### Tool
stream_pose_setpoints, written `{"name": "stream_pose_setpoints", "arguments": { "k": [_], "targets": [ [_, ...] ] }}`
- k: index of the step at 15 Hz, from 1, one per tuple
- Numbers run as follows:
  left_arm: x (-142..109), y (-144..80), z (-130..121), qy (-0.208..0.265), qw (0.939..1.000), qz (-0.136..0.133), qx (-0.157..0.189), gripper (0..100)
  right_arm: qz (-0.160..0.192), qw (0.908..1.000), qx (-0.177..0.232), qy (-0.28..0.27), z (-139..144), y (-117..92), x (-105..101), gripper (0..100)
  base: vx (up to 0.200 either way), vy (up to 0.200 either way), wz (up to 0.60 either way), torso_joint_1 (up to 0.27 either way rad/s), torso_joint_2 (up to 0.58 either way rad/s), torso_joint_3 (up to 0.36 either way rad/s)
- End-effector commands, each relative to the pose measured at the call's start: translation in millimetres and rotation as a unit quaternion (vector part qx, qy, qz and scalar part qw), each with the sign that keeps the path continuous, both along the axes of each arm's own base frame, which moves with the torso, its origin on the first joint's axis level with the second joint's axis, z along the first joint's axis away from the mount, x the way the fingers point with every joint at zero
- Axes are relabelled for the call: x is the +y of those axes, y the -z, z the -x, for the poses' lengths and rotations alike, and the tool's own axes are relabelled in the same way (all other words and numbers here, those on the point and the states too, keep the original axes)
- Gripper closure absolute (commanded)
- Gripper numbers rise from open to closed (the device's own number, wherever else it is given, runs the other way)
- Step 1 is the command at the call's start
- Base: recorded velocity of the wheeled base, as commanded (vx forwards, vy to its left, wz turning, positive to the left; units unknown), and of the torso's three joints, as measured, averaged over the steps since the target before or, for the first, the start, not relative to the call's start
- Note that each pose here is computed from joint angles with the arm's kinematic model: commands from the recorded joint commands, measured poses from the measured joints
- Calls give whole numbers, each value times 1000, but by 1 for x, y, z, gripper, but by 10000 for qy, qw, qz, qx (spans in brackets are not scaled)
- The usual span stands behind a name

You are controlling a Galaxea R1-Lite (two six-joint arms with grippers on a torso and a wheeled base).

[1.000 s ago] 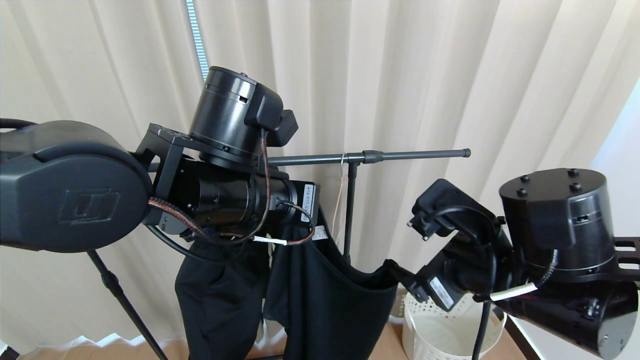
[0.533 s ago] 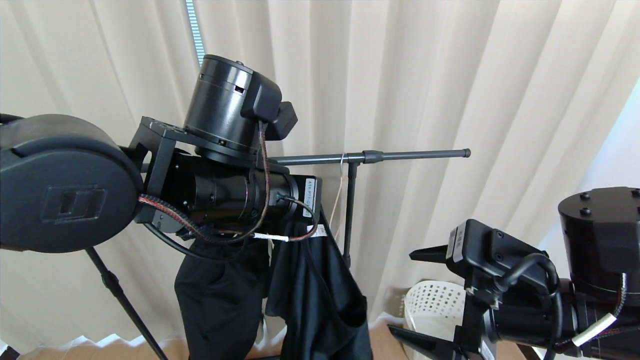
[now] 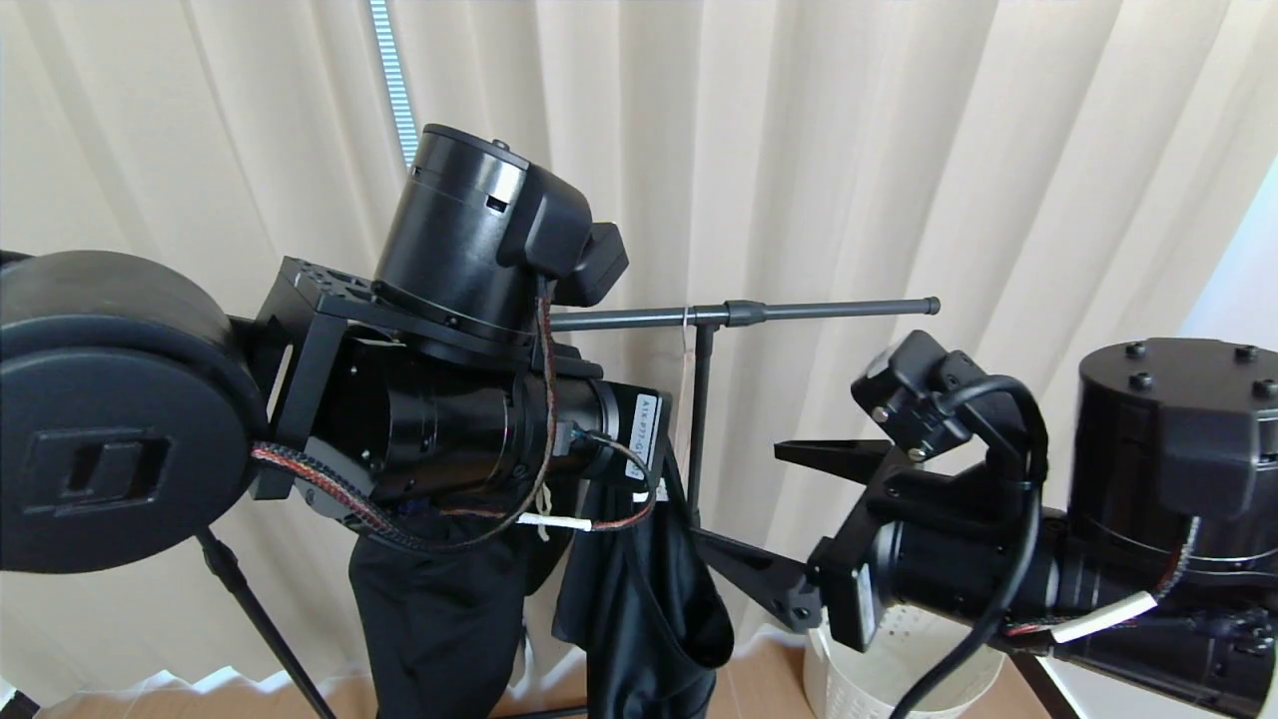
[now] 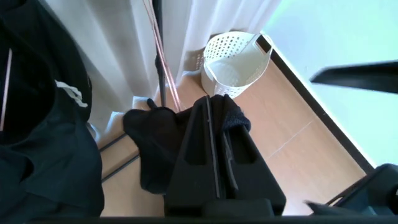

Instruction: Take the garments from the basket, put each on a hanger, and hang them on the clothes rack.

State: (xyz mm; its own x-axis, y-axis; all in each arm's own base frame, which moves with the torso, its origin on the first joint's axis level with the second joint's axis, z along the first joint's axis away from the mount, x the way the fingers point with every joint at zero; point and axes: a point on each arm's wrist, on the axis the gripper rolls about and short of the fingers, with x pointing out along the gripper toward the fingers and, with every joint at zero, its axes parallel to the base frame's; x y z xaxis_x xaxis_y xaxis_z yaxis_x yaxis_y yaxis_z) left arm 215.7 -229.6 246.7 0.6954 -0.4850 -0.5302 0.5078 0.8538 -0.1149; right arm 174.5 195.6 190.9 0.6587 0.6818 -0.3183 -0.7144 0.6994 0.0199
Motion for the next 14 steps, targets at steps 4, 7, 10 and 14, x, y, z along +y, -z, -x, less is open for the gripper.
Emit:
{"name": "stream_pose_setpoints", "arguments": {
  "k": [4, 7, 10, 14],
  "targets": [
    [-1, 0, 3, 46, 10000, -10, -14, 100, 307, 9992, 236, 37, -12, 25, 21, 0, 0, 0, 0, 0, 0, 0],
    [4, -1, 8, 45, 10000, 3, -3, 100, 704, 9956, 272, 558, -26, 44, 30, 0, 0, 0, 0, 0, 0, 0],
    [11, 1, 14, 79, 10000, -30, 32, 100, 865, 9933, 328, 694, -36, 54, 27, 0, 0, 0, 0, 0, 0, 0],
    [21, 2, 24, 203, 9997, -7, 96, 100, 1040, 9900, 443, 842, -47, 68, 30, 0, 0, 0, 0, 0, 0, 0]
  ]
}}
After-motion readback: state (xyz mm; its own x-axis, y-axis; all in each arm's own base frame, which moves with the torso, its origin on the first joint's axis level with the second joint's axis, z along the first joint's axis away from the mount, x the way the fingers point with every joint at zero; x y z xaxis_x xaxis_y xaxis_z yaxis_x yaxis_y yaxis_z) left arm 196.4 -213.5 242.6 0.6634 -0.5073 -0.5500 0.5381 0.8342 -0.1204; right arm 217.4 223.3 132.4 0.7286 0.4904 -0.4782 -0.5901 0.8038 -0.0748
